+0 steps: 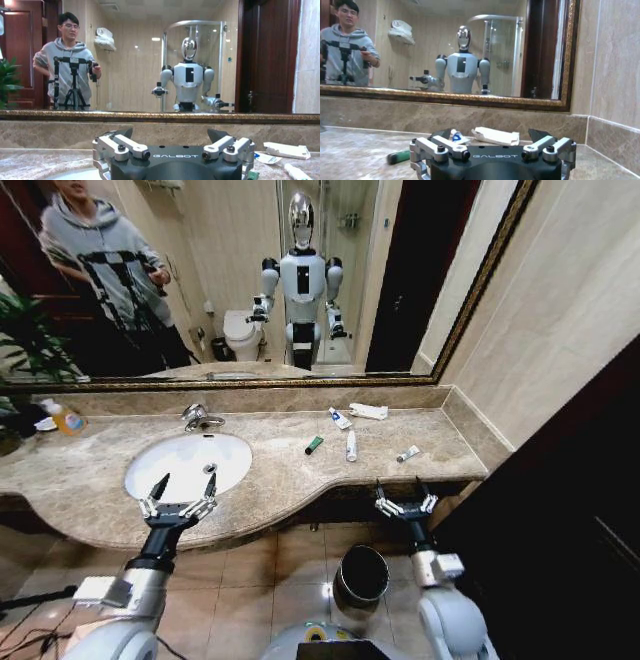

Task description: Pick up the trash from the sink and place it in the trash bin.

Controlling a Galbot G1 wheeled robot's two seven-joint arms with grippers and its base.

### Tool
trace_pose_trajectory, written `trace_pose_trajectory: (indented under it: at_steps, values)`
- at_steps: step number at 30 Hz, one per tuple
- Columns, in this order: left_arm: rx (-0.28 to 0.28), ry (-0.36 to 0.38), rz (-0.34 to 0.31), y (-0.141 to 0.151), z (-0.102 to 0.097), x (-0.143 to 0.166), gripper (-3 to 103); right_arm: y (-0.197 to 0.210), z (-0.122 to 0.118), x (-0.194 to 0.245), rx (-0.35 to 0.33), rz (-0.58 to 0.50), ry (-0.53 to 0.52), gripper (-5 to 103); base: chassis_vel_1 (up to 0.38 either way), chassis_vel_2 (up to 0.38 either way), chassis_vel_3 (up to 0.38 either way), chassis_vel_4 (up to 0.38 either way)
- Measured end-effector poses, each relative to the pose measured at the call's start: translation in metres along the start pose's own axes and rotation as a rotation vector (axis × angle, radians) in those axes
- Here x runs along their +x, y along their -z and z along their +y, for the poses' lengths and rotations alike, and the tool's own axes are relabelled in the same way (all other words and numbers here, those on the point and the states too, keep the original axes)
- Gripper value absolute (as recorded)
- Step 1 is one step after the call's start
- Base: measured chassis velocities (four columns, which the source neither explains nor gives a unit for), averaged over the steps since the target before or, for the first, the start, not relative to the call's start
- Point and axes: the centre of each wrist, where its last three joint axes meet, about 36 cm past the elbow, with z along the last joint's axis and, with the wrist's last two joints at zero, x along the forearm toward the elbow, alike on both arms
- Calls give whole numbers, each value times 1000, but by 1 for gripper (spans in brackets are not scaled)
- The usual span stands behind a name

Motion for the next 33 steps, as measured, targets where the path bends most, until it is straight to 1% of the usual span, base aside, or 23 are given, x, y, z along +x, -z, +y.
trace_pose_trajectory:
  at_steps: [1,3,5,6,9,11,12,14,16,18,19,22,27,29,31,32,33]
  values:
    - [0,0,0,0,0,0,100,0,-2,-12,1,11,-6,100,0,0,0,0]
    - [0,0,0,0,0,0,100,-2,-3,-20,-3,22,-7,100,0,0,0,0]
    - [0,0,0,0,0,0,100,-12,-6,-36,-9,49,-17,100,0,0,0,0]
    - [0,0,0,0,0,0,100,-12,-6,-36,-9,49,-17,100,0,0,0,0]
    - [0,0,0,0,0,0,100,-29,-6,-64,-27,103,-45,100,0,0,0,0]
    - [0,0,0,0,0,0,100,-32,-6,-70,-28,109,-51,100,0,0,0,0]
    - [0,0,0,0,0,0,100,-40,-6,-85,-30,123,-71,100,0,0,0,0]
    - [0,0,0,0,0,0,100,-50,-3,-105,-39,144,-100,100,0,0,0,0]
    - [0,0,0,0,0,0,100,-52,-2,-113,-45,150,-112,100,0,0,0,0]
    - [0,0,0,0,0,0,100,-59,7,-135,-80,174,-152,100,0,0,0,0]
    - [0,0,0,0,0,0,100,-59,7,-135,-80,174,-152,100,0,0,0,0]
    - [0,0,0,0,0,0,100,-64,18,-160,-110,191,-228,100,0,0,0,0]
    - [0,0,0,0,0,0,100,-70,16,-170,-101,194,-273,100,0,0,0,0]
    - [0,0,0,0,0,0,100,-75,7,-175,-88,192,-311,100,0,0,0,0]
    - [0,0,0,0,0,0,100,-77,4,-176,-87,191,-320,100,0,0,0,0]
    - [0,0,0,0,0,0,100,-79,1,-178,-95,191,-328,100,0,0,0,0]
    - [0,0,0,0,0,0,100,-80,-1,-180,-122,200,-336,100,0,0,0,0]
